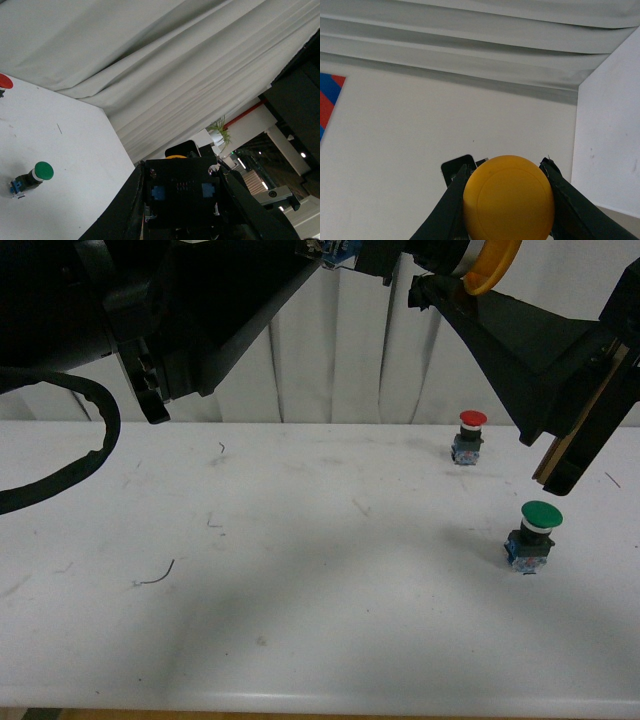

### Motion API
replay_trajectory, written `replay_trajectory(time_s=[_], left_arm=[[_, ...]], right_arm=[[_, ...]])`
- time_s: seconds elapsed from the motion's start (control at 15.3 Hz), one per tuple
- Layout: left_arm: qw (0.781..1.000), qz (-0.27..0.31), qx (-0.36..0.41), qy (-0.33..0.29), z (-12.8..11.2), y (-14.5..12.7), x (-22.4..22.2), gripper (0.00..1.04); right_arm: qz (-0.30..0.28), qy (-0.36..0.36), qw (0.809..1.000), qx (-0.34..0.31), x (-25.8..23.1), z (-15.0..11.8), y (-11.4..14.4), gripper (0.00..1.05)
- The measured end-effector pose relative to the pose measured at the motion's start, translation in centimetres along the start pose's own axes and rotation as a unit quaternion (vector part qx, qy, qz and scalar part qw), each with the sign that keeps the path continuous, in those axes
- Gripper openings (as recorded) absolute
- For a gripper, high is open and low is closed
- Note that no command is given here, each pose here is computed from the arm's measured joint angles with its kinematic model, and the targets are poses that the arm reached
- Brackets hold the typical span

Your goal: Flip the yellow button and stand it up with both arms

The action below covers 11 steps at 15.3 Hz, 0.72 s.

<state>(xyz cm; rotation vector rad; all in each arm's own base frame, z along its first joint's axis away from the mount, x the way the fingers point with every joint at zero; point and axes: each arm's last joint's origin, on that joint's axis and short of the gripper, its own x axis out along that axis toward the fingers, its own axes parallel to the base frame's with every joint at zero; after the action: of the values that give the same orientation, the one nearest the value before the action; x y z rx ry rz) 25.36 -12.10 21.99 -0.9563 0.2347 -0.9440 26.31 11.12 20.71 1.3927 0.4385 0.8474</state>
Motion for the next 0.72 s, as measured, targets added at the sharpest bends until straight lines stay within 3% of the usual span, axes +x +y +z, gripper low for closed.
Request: replay_trajectory(time_s=[0.33, 0.39, 0.72], left_arm=[[1.0, 0.001, -0.002, 0.001, -0.1, 0.2, 0.0, 0.35], [1.0, 0.0, -0.006, 0.001, -0.1, 0.2, 0.0, 0.42], [1.0, 0.0, -0.006, -0.006, 0.5, 0.2, -0.7, 0.97]], right_arm=[[-0.003, -0.006, 1.0, 0.0, -0.1, 0.4, -0.2, 0.37], [-0.003, -0.008, 1.0, -0.001, -0.1, 0.5, -0.2, 0.37], [-0.004, -0.036, 0.999, -0.003, -0.4, 1.4, -0.2, 0.37]])
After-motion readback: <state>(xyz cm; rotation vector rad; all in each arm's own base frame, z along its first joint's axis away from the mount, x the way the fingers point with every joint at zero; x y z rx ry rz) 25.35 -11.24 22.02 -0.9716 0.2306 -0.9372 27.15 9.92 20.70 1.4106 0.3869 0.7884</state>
